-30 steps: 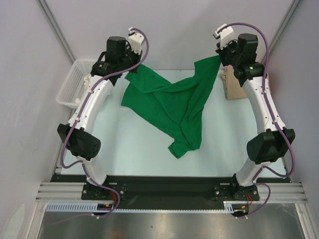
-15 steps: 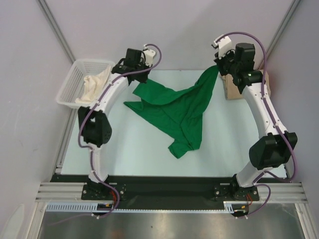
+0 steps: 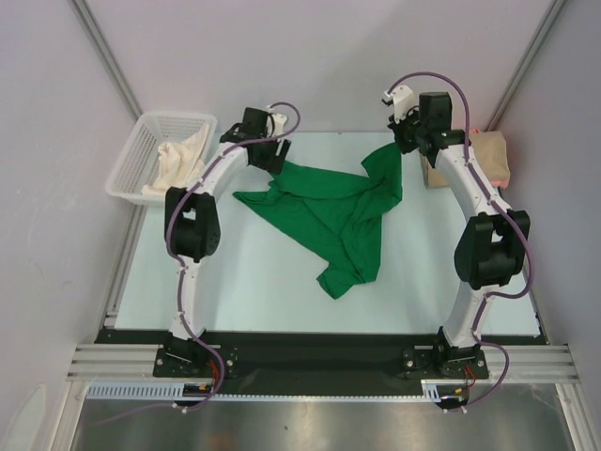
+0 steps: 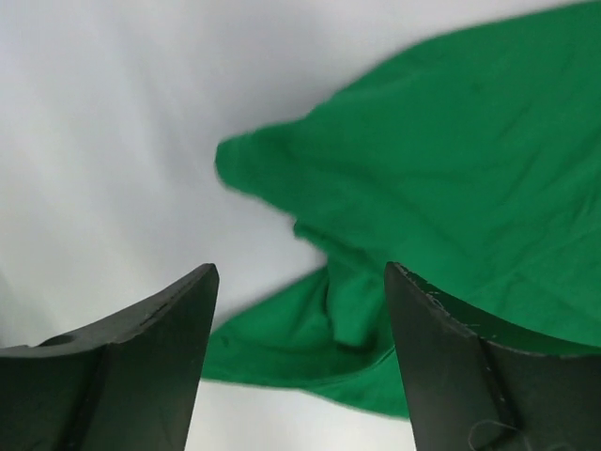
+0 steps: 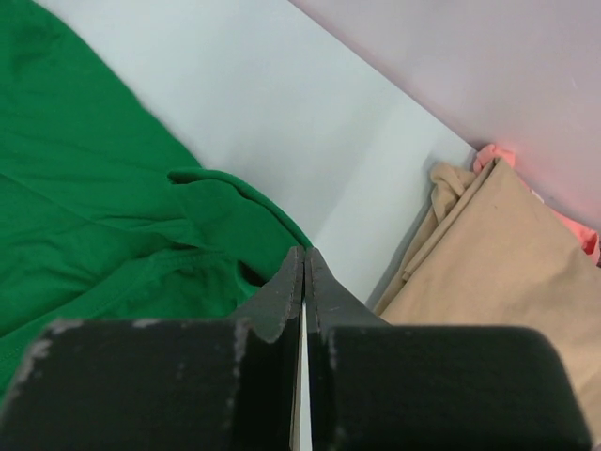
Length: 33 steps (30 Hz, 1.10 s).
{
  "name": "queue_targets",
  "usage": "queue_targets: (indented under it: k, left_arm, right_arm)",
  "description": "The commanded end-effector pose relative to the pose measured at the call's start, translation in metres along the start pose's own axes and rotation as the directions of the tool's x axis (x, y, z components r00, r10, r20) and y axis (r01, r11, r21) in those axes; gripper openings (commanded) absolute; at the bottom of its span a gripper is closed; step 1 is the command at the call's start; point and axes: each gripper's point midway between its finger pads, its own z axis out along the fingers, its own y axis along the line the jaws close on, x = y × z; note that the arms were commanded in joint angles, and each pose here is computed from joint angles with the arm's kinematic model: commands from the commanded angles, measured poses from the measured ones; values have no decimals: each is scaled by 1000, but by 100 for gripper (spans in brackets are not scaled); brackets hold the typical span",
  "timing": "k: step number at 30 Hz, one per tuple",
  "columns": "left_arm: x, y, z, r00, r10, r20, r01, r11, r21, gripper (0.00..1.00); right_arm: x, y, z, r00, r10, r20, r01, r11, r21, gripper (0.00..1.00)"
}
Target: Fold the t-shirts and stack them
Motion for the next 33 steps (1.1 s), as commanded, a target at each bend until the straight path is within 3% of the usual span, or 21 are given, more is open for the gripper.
queue_targets:
  k: [1, 3, 6, 13, 33]
  left_arm:
    - [4, 17, -35, 988, -152, 0, 152, 985, 78, 76]
    - [13, 24, -34, 979, -202, -21, 203, 974, 101, 65]
    - [26, 16, -32, 962, -267, -54, 272, 942, 195, 58]
    - [22, -16, -16, 940, -330, -82, 335, 858, 389, 54]
    - [28, -7, 37, 936, -341, -88, 349, 861, 369, 51]
  right_arm:
    - [-48, -5, -20, 993, -37, 117, 33, 999, 36, 0]
    - [-47, -1, -19, 993, -53, 106, 50, 998, 32, 0]
    - [-48, 6, -18, 993, -68, 100, 66, 998, 23, 0]
    - [-48, 19, -14, 991, -107, 78, 106, 994, 19, 0]
    - [-40, 37, -8, 982, -187, 34, 187, 982, 23, 0]
